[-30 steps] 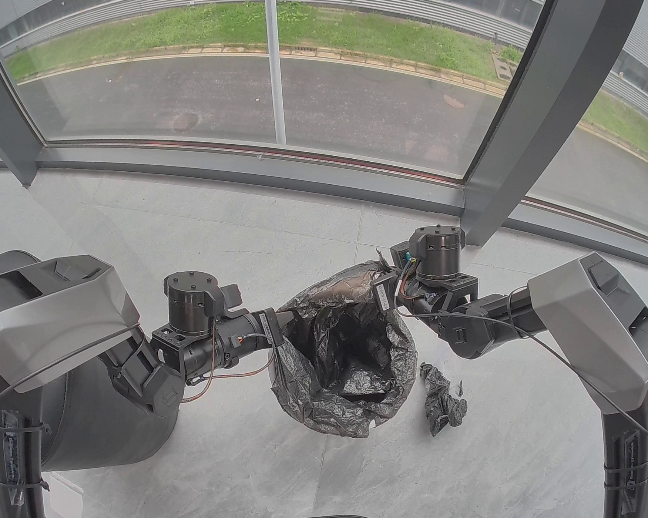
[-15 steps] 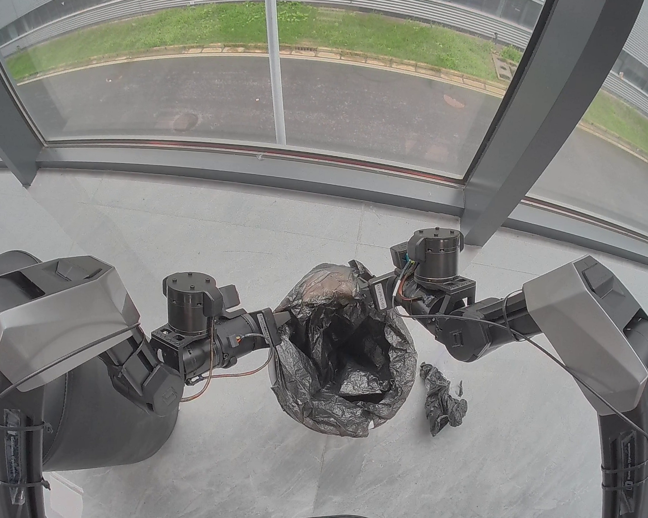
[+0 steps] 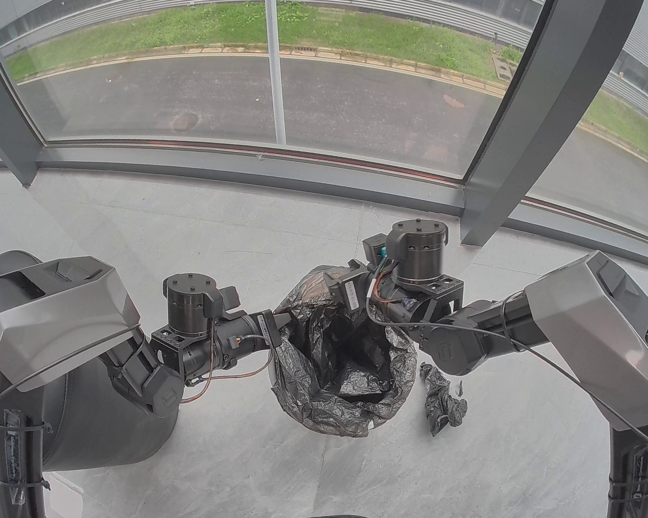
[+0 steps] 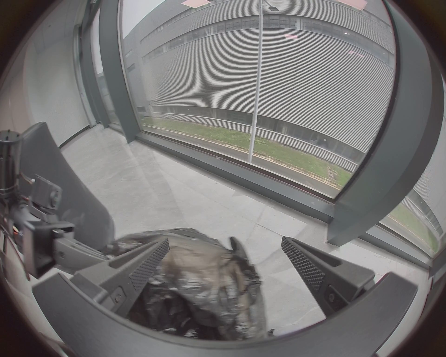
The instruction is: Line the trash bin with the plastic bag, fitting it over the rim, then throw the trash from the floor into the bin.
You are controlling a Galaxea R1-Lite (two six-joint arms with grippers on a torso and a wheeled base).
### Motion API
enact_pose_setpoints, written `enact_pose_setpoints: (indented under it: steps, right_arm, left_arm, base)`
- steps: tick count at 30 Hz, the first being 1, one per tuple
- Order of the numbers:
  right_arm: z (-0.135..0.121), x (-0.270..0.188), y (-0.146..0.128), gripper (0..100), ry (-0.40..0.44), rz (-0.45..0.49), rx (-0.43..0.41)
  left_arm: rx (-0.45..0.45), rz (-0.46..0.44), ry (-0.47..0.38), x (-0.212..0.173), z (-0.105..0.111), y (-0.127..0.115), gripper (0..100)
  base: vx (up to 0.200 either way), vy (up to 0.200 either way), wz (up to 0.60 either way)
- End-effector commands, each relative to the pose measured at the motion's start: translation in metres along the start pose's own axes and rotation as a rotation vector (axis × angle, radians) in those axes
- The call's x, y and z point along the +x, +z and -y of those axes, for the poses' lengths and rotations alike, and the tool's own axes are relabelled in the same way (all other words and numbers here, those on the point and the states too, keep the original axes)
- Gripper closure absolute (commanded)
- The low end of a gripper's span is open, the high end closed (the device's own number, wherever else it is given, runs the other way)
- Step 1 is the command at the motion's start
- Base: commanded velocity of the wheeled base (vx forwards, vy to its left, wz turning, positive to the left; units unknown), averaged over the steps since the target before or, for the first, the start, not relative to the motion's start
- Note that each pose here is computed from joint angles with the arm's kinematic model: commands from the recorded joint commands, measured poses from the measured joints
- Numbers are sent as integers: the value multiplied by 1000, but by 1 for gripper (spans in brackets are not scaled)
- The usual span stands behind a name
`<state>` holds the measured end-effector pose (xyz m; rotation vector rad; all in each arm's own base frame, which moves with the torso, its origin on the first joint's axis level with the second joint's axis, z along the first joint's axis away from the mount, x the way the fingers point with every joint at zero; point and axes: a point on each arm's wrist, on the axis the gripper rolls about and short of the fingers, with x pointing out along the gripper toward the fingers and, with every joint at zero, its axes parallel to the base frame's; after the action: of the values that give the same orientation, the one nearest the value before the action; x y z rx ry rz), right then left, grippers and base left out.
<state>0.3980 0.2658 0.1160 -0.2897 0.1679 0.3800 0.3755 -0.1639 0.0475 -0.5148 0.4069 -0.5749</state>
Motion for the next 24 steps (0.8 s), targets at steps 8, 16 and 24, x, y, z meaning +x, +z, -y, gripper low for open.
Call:
enact_pose_setpoints:
  steps: [8, 16, 24]
  right_arm:
    - [-16, 14, -9, 0, 9, -15, -16]
    - [0, 45, -29, 0, -57, -37, -5]
    - [10, 61, -50, 0, -98, -61, 18]
  left_arm:
    - [-1, -1, 0, -2, 1, 0, 100]
    - [-1, -2, 1, -3, 1, 0, 100]
    - [4, 13, -14, -7, 4, -1, 100]
  base:
    - [0, 0, 0]
    - [0, 0, 0]
    - [0, 0, 0]
